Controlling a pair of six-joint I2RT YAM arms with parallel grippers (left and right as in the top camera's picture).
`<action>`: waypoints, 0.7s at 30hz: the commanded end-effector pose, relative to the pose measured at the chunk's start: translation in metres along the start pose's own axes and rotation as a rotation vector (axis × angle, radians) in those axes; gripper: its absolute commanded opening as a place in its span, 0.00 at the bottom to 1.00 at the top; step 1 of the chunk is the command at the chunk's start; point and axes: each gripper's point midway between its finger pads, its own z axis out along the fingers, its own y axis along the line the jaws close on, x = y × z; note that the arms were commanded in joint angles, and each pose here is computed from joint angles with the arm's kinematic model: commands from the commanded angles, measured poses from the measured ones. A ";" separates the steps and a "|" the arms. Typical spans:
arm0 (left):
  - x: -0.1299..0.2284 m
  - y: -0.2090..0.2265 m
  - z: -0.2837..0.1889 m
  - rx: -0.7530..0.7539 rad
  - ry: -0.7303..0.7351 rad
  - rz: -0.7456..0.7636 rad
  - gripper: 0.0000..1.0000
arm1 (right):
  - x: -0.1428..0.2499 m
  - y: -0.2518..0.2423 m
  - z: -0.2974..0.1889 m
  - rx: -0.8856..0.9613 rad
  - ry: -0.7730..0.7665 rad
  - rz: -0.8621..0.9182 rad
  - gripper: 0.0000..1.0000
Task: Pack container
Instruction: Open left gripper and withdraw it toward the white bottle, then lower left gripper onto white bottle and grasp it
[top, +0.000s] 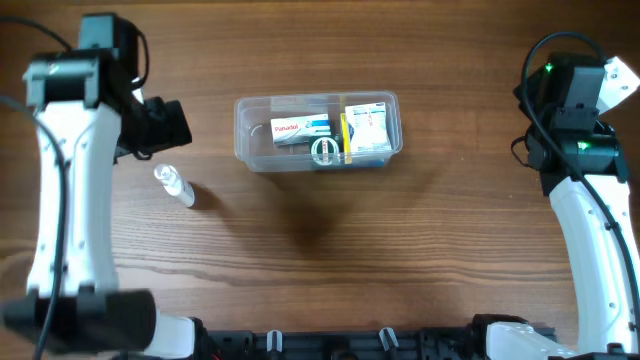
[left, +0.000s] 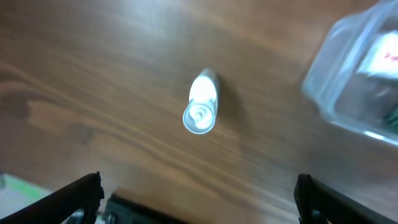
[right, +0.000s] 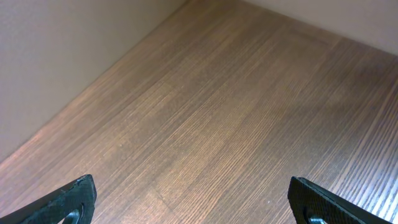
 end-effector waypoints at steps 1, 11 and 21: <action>-0.001 0.000 0.018 -0.019 0.077 -0.015 1.00 | 0.002 -0.001 0.003 0.011 0.001 0.004 1.00; 0.002 -0.001 0.046 0.051 0.170 -0.059 1.00 | 0.002 -0.001 0.003 0.011 0.001 0.004 1.00; 0.020 -0.014 0.100 0.095 0.238 -0.064 1.00 | 0.002 -0.001 0.003 0.011 0.001 0.004 1.00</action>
